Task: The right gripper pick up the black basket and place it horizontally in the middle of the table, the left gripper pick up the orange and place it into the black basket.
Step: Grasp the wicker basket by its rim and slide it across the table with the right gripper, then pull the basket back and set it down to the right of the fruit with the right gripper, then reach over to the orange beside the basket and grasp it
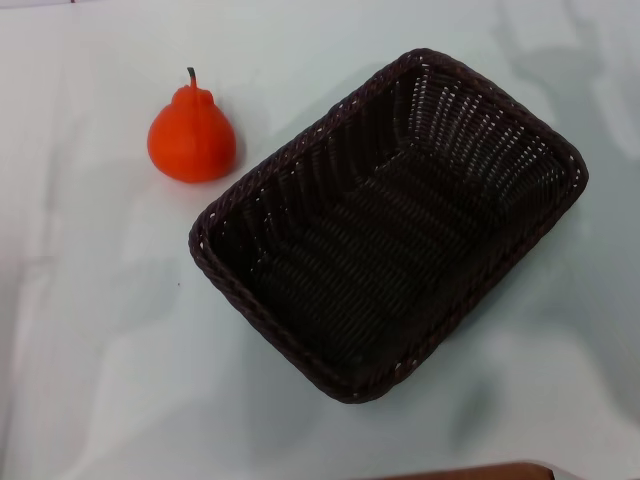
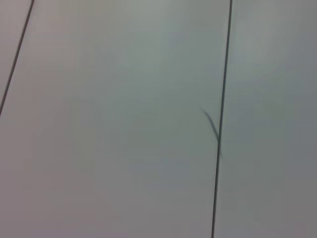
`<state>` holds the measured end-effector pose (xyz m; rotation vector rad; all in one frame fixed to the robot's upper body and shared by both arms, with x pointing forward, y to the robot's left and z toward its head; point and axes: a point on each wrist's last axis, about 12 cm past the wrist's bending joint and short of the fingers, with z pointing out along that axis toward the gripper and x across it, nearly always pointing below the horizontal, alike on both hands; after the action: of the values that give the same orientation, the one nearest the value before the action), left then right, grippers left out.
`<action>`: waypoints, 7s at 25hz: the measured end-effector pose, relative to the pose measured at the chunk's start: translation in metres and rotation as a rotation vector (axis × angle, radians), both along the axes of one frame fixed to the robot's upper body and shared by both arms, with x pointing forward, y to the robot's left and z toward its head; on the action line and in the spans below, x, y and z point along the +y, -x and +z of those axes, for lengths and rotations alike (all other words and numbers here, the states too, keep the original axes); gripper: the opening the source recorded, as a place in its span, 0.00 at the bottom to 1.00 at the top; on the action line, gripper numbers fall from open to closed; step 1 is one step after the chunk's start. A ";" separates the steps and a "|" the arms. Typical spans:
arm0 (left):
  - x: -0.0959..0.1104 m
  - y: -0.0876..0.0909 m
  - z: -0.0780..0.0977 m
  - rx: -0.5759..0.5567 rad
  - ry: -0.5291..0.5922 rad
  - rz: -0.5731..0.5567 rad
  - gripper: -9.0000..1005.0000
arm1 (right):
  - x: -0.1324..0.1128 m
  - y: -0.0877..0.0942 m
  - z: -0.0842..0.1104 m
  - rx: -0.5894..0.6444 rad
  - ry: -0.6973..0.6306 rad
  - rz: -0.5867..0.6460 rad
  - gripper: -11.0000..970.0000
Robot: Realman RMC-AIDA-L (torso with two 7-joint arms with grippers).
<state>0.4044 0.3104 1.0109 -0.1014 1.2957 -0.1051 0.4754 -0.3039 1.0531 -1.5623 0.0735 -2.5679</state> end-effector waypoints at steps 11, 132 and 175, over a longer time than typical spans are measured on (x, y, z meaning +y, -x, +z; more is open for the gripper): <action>0.002 -0.012 0.002 -0.003 -0.005 0.014 0.89 | -0.006 0.019 -0.002 -0.025 0.011 -0.010 0.83; 0.003 -0.026 -0.002 0.067 -0.016 -0.011 0.89 | -0.018 -0.068 0.054 1.454 -0.528 0.591 0.26; -0.035 -0.141 0.022 0.612 -0.162 -0.689 0.81 | -0.029 0.014 0.044 0.240 -0.329 0.956 0.80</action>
<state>0.5455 0.2752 1.0329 0.4938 1.9002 -0.5916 0.4618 -0.3329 1.0972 -1.3105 -0.1763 -1.5438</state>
